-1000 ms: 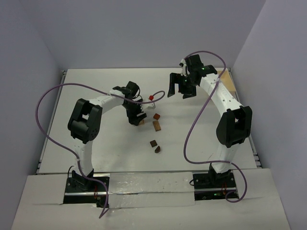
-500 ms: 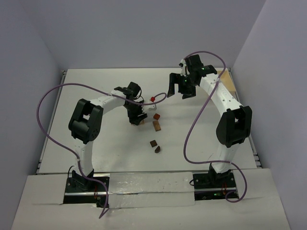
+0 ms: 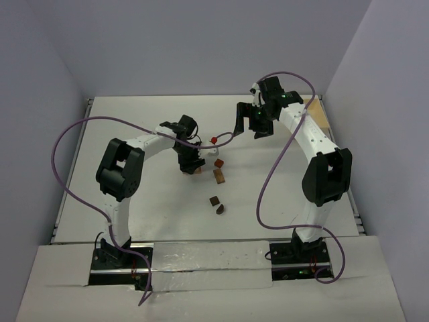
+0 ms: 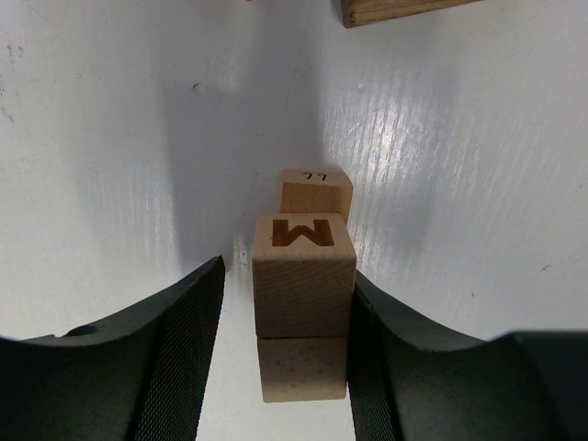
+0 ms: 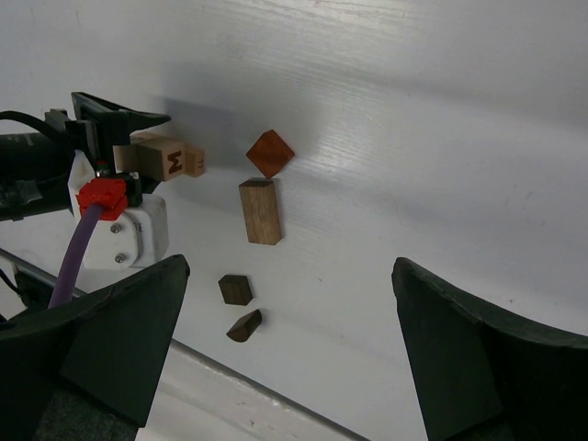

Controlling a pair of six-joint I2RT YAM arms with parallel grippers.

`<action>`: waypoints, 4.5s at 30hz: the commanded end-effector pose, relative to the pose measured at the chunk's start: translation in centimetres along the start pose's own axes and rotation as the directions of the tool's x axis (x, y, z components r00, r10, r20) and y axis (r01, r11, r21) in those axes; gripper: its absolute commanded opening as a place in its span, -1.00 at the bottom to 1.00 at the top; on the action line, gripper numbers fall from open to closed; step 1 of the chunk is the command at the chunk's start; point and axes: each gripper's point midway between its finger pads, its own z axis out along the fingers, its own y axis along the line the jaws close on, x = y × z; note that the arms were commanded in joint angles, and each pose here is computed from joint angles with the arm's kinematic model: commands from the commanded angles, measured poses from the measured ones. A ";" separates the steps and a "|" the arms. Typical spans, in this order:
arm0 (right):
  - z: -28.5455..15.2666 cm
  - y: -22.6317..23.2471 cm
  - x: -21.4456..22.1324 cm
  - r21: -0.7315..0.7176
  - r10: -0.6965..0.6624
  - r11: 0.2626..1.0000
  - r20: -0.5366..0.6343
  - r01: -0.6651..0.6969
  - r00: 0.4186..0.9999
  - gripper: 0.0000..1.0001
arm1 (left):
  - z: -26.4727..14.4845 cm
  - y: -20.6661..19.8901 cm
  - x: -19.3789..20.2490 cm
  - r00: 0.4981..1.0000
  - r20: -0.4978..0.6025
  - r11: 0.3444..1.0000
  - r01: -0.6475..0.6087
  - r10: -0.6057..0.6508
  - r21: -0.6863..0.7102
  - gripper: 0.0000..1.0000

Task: Build the wood block tower

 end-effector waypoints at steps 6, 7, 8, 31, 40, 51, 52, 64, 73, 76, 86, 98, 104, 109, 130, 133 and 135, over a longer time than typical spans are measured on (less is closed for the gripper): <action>-0.3 0.1 -0.5 -0.014 -0.004 1.000 0.008 0.004 1.000 0.99 | 0.8 -0.7 0.3 0.998 -0.036 0.998 -0.051 0.052 0.026 0.07; -0.3 0.1 -0.5 -0.015 -0.004 1.000 0.008 0.004 1.000 0.99 | 0.8 -0.7 0.3 0.998 -0.036 0.998 -0.052 0.053 0.028 0.06; -0.3 0.1 -0.5 -0.016 -0.003 1.000 0.008 0.003 1.000 0.99 | 0.8 -0.7 0.3 0.998 -0.035 0.998 -0.052 0.053 0.028 0.04; -0.3 0.1 -0.4 -0.018 -0.002 1.000 0.007 0.002 1.000 0.99 | 0.7 -1.3 0.0 0.997 -0.043 0.997 -0.066 0.068 0.039 0.14; -0.4 0.1 -0.5 -0.020 0.000 1.000 0.009 0.000 1.000 0.99 | 0.4 -1.3 -0.4 0.996 -0.038 0.997 -0.076 0.077 0.035 0.31; -1.0 0.5 -0.6 -0.026 -0.004 1.000 0.024 0.005 1.000 0.99 | -2.6 0.8 -2.6 0.996 -0.026 0.995 -0.090 0.089 -0.045 0.82; -1.1 0.5 -0.6 -0.027 -0.004 1.000 0.027 0.005 1.000 0.99 | -2.8 0.7 -2.6 0.996 -0.032 0.995 -0.089 0.087 -0.040 0.84; -1.9 0.9 -0.7 -0.034 -0.013 0.999 0.047 0.015 0.999 0.99 | -9.2 1.7 -5.8 0.992 -0.003 0.986 -0.123 0.124 -0.114 0.98; -2.9 0.9 -0.5 -0.029 -0.073 0.997 0.071 0.075 0.995 0.99 | -20.6 0.5 -9.7 0.954 0.296 0.962 0.038 0.046 -0.271 0.98; -2.0 0.5 0.3 -0.002 -0.100 0.995 0.047 0.100 0.994 0.99 | -22.5 -0.2 -8.7 0.888 0.454 0.940 0.211 -0.071 -0.267 0.99; 2.0 1.7 6.2 0.114 -0.297 0.947 -0.037 0.300 0.954 0.93 | -27.7 0.4 -2.1 0.555 0.747 0.622 0.743 -0.367 -0.247 0.98; 8.3 4.3 11.3 0.099 -0.293 0.944 -0.193 0.316 0.936 0.84 | -27.4 -0.5 1.1 0.498 0.776 0.554 0.799 -0.388 -0.235 0.99; 10.3 4.8 12.0 0.086 -0.289 0.945 -0.235 0.316 0.928 0.79 | -27.3 -0.2 1.4 0.509 0.767 0.553 0.796 -0.391 -0.246 0.99; 11.3 5.1 12.2 0.074 -0.290 0.946 -0.242 0.316 0.926 0.75 | -27.1 0.0 1.6 0.521 0.758 0.555 0.791 -0.393 -0.256 0.99; 14.3 3.4 12.4 0.210 -0.308 0.906 -0.270 0.368 0.912 0.18 | -26.2 0.1 2.3 0.536 0.743 0.551 0.789 -0.400 -0.272 0.99; 14.0 3.3 13.0 0.216 -0.324 0.897 -0.272 0.385 0.906 0.05 | -26.3 0.2 2.4 0.536 0.744 0.548 0.790 -0.399 -0.275 0.98; 13.3 3.8 13.2 0.191 -0.341 0.898 -0.266 0.396 0.902 -0.36 | -26.4 0.2 2.4 0.540 0.742 0.549 0.787 -0.396 -0.280 0.99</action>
